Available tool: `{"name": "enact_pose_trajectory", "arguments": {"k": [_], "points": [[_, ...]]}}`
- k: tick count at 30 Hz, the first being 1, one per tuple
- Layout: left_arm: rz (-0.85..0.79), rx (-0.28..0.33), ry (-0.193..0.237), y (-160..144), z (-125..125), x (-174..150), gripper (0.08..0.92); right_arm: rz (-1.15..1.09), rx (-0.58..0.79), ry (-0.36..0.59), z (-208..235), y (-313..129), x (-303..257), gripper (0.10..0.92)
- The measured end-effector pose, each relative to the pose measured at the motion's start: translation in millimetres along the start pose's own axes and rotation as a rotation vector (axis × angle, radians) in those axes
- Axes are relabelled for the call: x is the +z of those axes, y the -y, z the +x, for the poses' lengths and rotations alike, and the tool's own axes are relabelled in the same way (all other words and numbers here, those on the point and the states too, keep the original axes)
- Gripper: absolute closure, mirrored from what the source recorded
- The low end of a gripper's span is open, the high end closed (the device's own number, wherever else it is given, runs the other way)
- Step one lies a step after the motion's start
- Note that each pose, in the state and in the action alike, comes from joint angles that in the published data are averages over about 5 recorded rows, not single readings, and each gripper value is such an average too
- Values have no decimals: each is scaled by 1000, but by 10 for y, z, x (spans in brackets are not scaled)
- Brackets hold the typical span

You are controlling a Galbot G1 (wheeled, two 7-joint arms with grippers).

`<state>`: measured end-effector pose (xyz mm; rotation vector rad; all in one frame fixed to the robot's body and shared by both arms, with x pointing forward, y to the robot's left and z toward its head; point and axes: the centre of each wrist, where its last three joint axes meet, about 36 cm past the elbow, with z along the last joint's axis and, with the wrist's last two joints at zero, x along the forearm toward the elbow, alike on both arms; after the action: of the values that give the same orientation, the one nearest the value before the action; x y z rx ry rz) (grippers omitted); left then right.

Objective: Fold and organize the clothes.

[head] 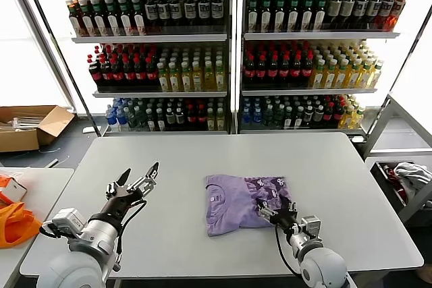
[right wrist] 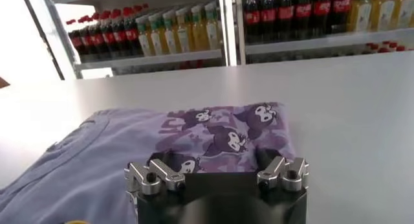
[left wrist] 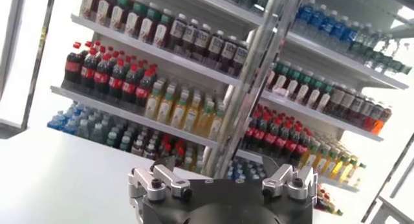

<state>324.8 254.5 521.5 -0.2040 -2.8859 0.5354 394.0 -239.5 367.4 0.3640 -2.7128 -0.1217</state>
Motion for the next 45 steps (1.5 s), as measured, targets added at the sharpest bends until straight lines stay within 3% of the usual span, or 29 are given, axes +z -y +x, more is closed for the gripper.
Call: {"name": "enact_pose_trajectory", "arguments": {"k": [13, 24, 28, 35, 40, 45], "points": [[-2, 23, -11, 62, -48, 47, 177, 71, -91, 165, -42, -482, -502, 200], [4, 13, -14, 64, 8, 87, 177, 178, -35, 1, -355, -753, -155, 200], [6, 13, -13, 72, 12, 105, 177, 189, -15, -3, -367, -774, -147, 200], [-11, 10, -6, 32, 1, 92, 177, 152, -14, 163, -91, -715, -627, 200], [-25, 7, 3, -14, 15, 105, 177, 125, 14, 298, 322, -442, -930, 200], [-39, 11, 11, -63, 40, 130, 177, 97, 73, 376, 743, -104, -971, 200]]}}
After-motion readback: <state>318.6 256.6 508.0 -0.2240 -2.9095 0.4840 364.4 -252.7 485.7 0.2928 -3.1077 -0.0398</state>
